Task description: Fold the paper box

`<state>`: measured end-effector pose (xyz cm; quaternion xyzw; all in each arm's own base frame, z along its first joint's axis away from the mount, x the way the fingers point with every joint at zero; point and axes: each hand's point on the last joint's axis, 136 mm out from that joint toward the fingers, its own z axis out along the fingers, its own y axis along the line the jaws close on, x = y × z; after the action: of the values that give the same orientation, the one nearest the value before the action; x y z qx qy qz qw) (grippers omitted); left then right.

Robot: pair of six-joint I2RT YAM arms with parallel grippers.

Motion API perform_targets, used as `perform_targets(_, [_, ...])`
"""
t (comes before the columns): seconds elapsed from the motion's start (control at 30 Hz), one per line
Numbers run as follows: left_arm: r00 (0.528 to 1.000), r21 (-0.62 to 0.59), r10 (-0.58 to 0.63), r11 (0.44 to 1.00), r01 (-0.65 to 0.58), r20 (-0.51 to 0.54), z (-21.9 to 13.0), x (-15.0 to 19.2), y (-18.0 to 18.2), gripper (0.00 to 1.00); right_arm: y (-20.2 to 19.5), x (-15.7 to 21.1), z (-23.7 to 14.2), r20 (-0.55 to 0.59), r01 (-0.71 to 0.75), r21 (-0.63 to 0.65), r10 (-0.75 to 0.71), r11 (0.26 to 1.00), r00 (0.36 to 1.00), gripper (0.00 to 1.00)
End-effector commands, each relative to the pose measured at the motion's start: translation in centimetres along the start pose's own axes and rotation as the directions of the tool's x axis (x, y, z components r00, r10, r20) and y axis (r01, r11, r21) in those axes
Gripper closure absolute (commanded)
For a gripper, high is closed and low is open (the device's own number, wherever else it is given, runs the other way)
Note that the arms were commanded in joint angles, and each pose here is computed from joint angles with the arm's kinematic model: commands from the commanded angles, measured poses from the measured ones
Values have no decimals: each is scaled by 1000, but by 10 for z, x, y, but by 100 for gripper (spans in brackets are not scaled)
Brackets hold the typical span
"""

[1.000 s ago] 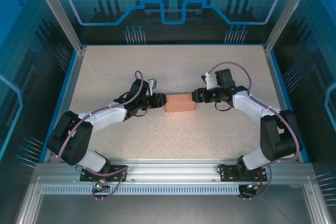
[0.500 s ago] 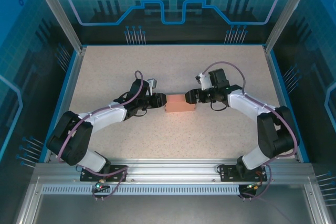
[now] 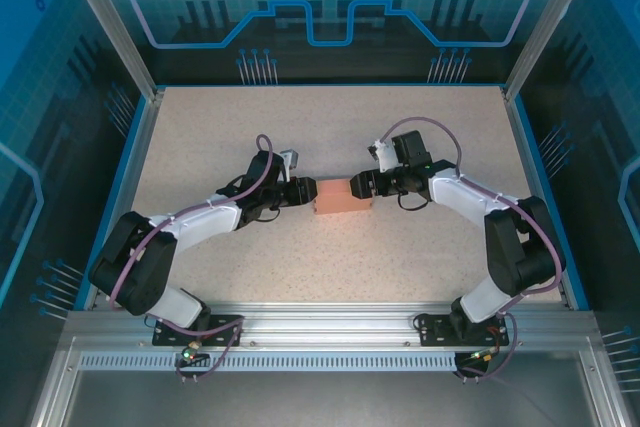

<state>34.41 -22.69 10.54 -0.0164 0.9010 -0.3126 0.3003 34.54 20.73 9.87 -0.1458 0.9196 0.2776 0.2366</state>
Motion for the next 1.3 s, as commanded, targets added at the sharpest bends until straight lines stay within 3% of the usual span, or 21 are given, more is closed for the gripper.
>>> perform_targets(0.0, [997, -87, -3, 996, -3, -77, 1, 24, 24, 53, -17, 28, 7, -85, 9, 87, -1, 996, 996, 23])
perform_targets(0.33, [999, -68, 0, 998, -3, -45, -4, 11, 14, 43, 11, -18, -17, 31, 29, 8, -30, 1000, 999, 20])
perform_targets(0.67, [1000, -41, -5, 999, 4, -21, -6, -1, 2, 40, 2, -10, -28, 34, 1, 11, -1, 1000, 999, 21])
perform_targets(0.93, [1000, -18, -18, 1000, 18, -4, -8, -8, -6, 40, 2, -5, -24, 17, 0, -7, 0, 1000, 1000, 29])
perform_targets(1.27, [998, 70, -39, 997, 36, 42, -12, -22, -26, 33, -1, -2, -20, 7, 6, 0, -6, 1000, 1000, 45])
